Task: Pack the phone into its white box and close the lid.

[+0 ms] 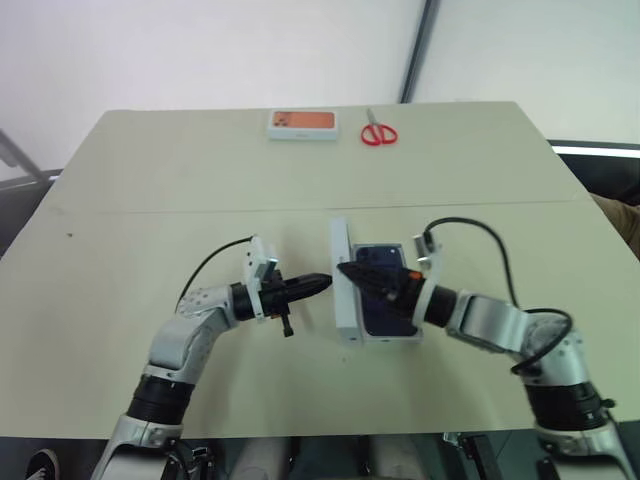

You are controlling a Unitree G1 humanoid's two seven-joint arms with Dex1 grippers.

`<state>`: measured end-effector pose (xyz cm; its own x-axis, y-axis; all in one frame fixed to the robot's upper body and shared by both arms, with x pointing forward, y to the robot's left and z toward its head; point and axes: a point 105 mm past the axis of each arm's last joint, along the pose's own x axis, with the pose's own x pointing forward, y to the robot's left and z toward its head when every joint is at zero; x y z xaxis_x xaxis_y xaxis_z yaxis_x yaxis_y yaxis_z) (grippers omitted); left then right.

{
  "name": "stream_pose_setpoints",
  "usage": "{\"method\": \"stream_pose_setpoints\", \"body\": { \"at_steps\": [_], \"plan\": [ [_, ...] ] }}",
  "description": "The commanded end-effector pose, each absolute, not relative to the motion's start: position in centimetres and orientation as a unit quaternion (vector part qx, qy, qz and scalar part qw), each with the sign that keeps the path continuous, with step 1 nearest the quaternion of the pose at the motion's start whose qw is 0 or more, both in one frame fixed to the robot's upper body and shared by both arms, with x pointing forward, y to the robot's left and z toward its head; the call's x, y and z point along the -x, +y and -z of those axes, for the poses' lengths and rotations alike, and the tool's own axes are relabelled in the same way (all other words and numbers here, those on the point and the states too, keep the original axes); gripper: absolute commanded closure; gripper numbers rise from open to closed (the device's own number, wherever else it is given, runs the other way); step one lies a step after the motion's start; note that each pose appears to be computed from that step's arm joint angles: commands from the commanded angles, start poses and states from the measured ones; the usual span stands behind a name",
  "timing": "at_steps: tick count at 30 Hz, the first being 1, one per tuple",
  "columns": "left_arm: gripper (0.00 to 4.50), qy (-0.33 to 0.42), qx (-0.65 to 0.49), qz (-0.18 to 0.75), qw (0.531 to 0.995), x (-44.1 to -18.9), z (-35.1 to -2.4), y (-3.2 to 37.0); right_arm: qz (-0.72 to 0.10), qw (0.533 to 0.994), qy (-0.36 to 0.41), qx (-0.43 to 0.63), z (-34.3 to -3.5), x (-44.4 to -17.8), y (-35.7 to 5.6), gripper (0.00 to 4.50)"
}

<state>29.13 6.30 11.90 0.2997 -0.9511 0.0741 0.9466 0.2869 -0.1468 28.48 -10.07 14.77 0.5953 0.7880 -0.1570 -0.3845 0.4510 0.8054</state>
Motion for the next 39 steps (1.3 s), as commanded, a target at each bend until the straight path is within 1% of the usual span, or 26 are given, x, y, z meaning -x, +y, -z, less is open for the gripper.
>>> {"method": "stream_pose_setpoints", "body": {
  "at_steps": [1,3,4,7,8,10,12,13,14,16,17,18,21,22,23,26,28,30,33,36,39],
  "plan": [
    [4.5,-0.013,0.073,0.597,0.798,-29.4,-13.1,5.5,-0.372,0.846,0.227,-0.307,-16.4,-28.8,-11.9,0.07],
    [4.5,-0.013,0.079,0.601,0.796,-29.5,-13.1,4.9,-0.365,0.853,0.219,-0.302,-16.6,-28.9,-13.0,0.07],
    [4.5,-0.012,0.082,0.603,0.793,-29.5,-13.1,4.5,-0.36,0.863,0.211,-0.284,-16.8,-28.9,-14.0,0.07],
    [4.5,-0.013,0.086,0.612,0.786,-29.5,-12.8,3.4,-0.336,0.901,0.188,-0.2,-16.8,-29.2,-16.6,0.07],
    [4.5,-0.011,0.092,0.612,0.785,-29.6,-12.6,3.0,-0.33,0.907,0.182,-0.188,-16.9,-29.4,-17.2,0.07],
    [4.5,-0.011,0.095,0.616,0.782,-29.8,-12.4,2.1,-0.313,0.928,0.171,-0.106,-16.6,-29.6,-18.6,0.07],
    [4.5,-0.012,0.104,0.619,0.778,-30.0,-12.4,1.1,-0.294,0.939,0.156,-0.09,-17.0,-30.0,-19.8,0.07],
    [4.5,-0.013,0.107,0.62,0.777,-30.1,-12.4,0.7,-0.281,0.947,0.144,-0.055,-17.2,-30.4,-20.5,0.07],
    [4.5,-0.014,0.108,0.622,0.776,-30.1,-12.3,0.4,-0.271,0.952,0.138,-0.019,-17.1,-30.6,-21.0,0.3],
    [4.5,-0.015,0.108,0.625,0.773,-30.1,-12.3,0.0,-0.276,0.95,0.139,0.043,-16.7,-30.4,-21.2,0.93],
    [4.5,-0.015,0.108,0.625,0.773,-30.2,-12.2,-0.1,-0.28,0.949,0.139,0.049,-16.5,-30.3,-21.0,1.36],
    [4.5,-0.015,0.107,0.627,0.772,-30.2,-12.2,-0.1,-0.284,0.948,0.137,0.045,-16.3,-30.3,-20.9,1.95],
    [4.5,-0.013,0.1,0.628,0.771,-30.2,-12.1,0.2,-0.293,0.941,0.122,0.121,-15.9,-30.3,-20.4,3.59],
    [4.5,-0.013,0.099,0.629,0.771,-30.2,-12.1,0.4,-0.304,0.935,0.116,0.14,-15.8,-30.1,-19.9,4.09],
    [4.5,-0.013,0.098,0.628,0.772,-30.2,-12.2,0.7,-0.316,0.932,0.108,0.144,-15.8,-29.9,-19.3,4.48],
    [4.5,-0.014,0.09,0.625,0.775,-30.3,-12.5,1.6,-0.338,0.924,0.084,0.159,-16.0,-29.8,-17.8,4.48],
    [4.5,-0.012,0.079,0.622,0.779,-30.2,-12.8,2.4,-0.355,0.913,0.073,0.189,-15.7,-29.5,-17.0,4.48],
    [4.5,-0.01,0.07,0.623,0.779,-29.6,-13.5,3.8,-0.363,0.908,0.056,0.203,-15.9,-29.5,-16.6,4.48],
    [4.5,0.003,0.062,0.616,0.785,-28.7,-13.8,5.6,-0.363,0.907,0.052,0.208,-15.8,-29.7,-16.5,4.48],
    [4.5,0.028,0.056,0.612,0.789,-27.9,-13.3,7.1,-0.375,0.899,0.057,0.22,-15.2,-29.5,-16.2,4.48],
    [4.5,0.061,0.042,0.598,0.798,-26.9,-11.8,8.6,-0.386,0.893,0.06,0.224,-14.7,-29.2,-15.7,4.48]
  ]
}}
